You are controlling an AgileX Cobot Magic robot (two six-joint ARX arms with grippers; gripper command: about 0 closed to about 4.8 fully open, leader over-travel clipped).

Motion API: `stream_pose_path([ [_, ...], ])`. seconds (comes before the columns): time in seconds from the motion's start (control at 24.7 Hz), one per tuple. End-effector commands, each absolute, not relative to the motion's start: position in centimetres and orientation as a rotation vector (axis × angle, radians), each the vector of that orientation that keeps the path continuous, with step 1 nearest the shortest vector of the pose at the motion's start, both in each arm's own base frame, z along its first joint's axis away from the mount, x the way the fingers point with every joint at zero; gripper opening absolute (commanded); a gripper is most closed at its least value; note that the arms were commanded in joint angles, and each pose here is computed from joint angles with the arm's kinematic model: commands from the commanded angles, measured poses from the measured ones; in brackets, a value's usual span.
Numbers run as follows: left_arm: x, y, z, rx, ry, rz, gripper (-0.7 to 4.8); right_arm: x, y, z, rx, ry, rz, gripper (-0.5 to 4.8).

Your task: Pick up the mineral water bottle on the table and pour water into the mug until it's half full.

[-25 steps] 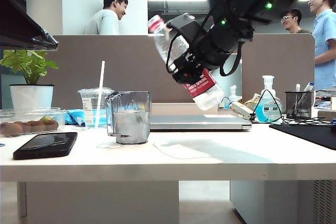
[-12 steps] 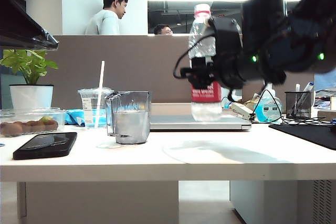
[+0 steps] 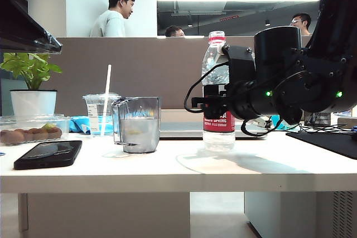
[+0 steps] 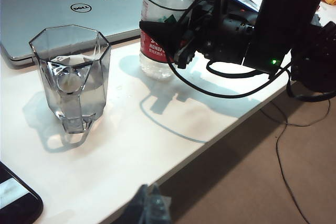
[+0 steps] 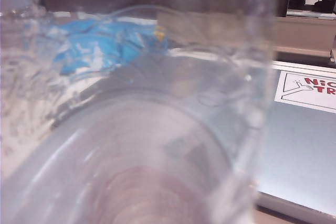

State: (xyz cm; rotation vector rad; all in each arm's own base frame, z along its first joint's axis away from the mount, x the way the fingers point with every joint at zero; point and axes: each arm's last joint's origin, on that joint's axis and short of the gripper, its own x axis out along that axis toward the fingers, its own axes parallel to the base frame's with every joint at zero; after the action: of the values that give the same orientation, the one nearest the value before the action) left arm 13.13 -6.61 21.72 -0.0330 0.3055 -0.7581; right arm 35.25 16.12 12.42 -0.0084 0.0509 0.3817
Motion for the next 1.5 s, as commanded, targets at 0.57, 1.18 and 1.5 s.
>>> stream_pose_path([
  [0.57,13.2,-6.6,22.2,0.030,0.235,-0.773,-0.04,33.5,15.8,13.2,-0.013,0.062,0.395,4.79],
  [1.18,10.1,-5.0,24.9,0.036,-0.006,-0.656,-0.03,23.6,11.2,17.6,0.001,0.012,0.400,1.56],
  [1.5,6.6,-2.6,23.7,0.066,0.056,-0.344,-0.03,20.4,9.6,18.5,-0.015,0.069,0.377,-0.06],
])
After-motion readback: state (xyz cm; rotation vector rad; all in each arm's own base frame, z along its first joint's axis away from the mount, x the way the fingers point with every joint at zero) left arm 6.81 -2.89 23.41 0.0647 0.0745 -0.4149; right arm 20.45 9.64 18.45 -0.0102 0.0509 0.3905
